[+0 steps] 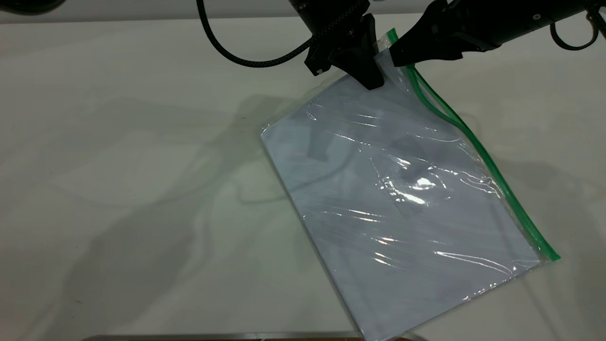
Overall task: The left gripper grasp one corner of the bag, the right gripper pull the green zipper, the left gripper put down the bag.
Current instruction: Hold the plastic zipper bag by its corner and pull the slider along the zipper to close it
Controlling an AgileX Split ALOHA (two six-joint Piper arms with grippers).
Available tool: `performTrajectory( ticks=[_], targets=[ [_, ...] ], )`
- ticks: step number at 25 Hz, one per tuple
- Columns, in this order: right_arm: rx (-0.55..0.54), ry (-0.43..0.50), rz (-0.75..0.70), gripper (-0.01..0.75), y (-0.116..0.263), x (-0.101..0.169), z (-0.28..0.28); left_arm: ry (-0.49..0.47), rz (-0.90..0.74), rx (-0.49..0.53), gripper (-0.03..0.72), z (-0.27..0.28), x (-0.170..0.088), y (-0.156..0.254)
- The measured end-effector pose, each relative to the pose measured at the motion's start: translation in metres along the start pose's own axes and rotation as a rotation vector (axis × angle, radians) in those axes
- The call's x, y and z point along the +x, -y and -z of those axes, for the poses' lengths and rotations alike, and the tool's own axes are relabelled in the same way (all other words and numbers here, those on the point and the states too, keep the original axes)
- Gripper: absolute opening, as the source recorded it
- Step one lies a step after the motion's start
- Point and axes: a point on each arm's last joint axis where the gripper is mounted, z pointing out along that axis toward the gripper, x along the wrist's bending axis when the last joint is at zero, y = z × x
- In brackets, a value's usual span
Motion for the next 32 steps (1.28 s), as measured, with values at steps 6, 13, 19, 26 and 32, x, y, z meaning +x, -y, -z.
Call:
performTrajectory(
  ticks=[6,13,19,26,32],
  targets=[
    [0.0,-0.002,0.001,0.549,0.0,0.0002,0.0,-0.015,0.023,-0.067,0.053,0.0001,0.0014,-0.0061],
    [0.008,-0.005,0.014,0.486,0.0008,0.0004,0.0,-0.024,0.025,-0.072,0.053,0.0002,0.0022,-0.0066],
    [0.011,-0.002,0.017,0.298,0.001,0.0002,0.0,-0.021,0.025,-0.073,0.053,0.0002,0.0019,-0.0066],
    [0.021,-0.001,0.031,0.085,0.0019,0.0001,0.0,-0.017,0.023,-0.067,0.053,0.0001,0.0016,-0.006],
    [0.039,0.019,0.047,0.056,0.0035,-0.0017,0.0,-0.012,0.023,-0.066,0.053,-0.0012,0.0011,-0.0052]
  ],
)
